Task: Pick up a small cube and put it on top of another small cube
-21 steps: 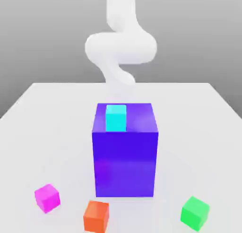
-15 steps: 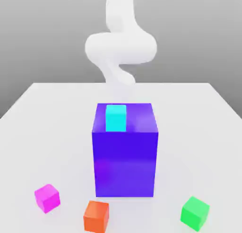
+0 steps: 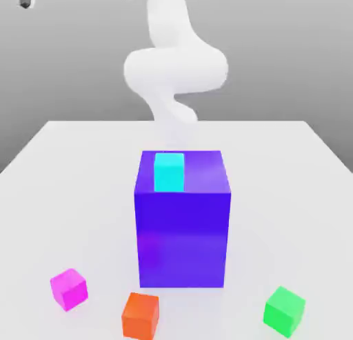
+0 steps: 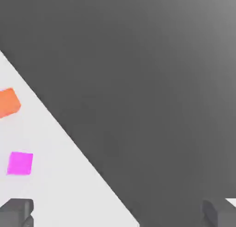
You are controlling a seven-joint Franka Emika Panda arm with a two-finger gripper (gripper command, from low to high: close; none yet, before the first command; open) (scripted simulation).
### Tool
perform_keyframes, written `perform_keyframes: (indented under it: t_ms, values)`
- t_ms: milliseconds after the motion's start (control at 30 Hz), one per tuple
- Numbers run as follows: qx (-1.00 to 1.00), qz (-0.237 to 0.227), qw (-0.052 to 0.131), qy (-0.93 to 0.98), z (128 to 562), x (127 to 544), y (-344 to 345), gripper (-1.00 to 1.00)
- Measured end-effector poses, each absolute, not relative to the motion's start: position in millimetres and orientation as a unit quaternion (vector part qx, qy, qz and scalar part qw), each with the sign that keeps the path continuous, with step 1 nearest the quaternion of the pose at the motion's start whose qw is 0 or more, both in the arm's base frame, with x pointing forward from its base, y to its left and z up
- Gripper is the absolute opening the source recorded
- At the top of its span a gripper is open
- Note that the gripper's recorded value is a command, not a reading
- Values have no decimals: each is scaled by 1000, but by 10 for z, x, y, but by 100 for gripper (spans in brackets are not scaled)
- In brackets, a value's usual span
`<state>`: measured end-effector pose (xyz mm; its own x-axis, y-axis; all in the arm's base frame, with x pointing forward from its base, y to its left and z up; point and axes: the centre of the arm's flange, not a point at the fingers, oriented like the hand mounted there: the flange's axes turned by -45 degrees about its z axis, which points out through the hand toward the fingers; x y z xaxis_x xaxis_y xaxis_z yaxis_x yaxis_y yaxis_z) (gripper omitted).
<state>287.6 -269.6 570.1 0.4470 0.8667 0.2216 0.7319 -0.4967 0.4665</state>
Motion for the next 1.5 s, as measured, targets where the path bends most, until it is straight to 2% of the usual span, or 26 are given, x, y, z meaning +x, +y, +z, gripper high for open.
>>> perform_keyframes:
  t_ms: [133, 267, 467, 667, 800, 833, 1067, 1167, 1233, 1500]
  values:
    - [791, 175, 139, 569, 5069, 3075, -2915, 0]
    - [729, 130, 115, 662, 4366, 3325, -2979, 0]
    - [599, 67, 67, 795, 3242, 3716, -2755, 0]
    - [424, 11, 12, 905, 2143, 4007, -2161, 0]
    - [388, 2, 1, 922, 1508, 4051, -2030, 0]
    - [386, 1, 1, 922, 1369, 4047, -2021, -100]
    - [385, -1, 0, 923, 1336, 4044, -2015, -100]
    - [385, -1, 0, 923, 1699, 4049, -2018, -100]
    - [383, -4, 11, 924, 1987, 4059, -2094, -100]
    - [153, -2, -1, 988, 2269, 4396, -1428, -100]
